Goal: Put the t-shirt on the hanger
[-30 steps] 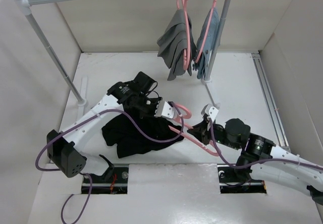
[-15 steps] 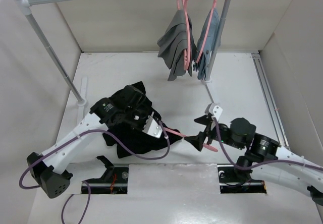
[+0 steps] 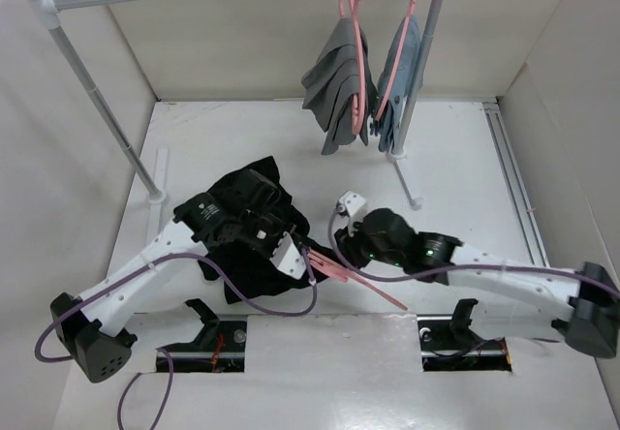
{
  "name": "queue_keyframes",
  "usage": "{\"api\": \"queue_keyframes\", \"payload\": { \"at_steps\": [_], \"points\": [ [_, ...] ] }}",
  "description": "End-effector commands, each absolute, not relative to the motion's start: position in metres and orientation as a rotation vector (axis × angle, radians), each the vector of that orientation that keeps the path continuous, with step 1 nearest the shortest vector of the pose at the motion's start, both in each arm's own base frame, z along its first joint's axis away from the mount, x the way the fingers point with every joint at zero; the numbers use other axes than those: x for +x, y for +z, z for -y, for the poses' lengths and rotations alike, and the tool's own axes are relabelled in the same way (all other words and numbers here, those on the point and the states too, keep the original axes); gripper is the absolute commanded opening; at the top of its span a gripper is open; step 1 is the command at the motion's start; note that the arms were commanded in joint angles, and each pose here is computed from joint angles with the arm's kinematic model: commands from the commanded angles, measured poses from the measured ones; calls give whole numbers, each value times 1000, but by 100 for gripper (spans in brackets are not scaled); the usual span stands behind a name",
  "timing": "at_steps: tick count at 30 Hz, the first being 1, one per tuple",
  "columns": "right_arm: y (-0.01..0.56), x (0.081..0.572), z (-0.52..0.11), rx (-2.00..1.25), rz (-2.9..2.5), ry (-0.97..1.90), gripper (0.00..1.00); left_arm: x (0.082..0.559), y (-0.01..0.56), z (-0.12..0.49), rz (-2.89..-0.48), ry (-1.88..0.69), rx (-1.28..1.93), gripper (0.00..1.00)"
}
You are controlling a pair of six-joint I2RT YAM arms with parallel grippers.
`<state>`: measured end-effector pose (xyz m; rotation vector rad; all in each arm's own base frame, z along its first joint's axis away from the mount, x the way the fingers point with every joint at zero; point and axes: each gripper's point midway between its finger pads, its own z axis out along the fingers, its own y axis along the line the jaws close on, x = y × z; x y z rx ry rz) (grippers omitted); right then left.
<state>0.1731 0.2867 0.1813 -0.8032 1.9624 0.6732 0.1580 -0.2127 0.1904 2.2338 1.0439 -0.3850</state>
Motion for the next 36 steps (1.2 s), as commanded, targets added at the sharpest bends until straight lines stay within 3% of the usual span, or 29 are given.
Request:
{"api": "queue_keyframes", "payload": {
  "at_steps": [1, 2, 3, 15, 17, 19, 24, 30, 36],
  "points": [
    [152, 170, -296, -802, -2093, 665, 41, 150, 200, 211, -950, -365, 2233, 0],
    [138, 174, -298, -798, -2136, 639, 35, 150, 200, 211, -938, -360, 2237, 0],
    [136, 178, -298, -779, -2151, 635, 35, 149, 200, 210, -936, -358, 2235, 0],
    [90, 186, -320, -855, -2231, 607, 41, 150, 211, 213, -936, -352, 2174, 0],
    [80, 190, -319, -850, -2257, 619, 32, 149, 210, 213, -963, -363, 2164, 0],
    [78, 194, -319, -842, -2262, 627, 1, 152, 216, 216, -983, -363, 2120, 0],
    [71, 194, -268, -604, -2351, 626, 0, 183, 218, 211, -1161, -252, 1983, 0],
    [69, 175, -182, -291, -2396, 603, 0, 259, 216, 167, -1431, -78, 1755, 0],
    [85, 161, -153, -199, -2381, 584, 0, 298, 197, 148, -1622, -12, 1641, 0]
  ]
}}
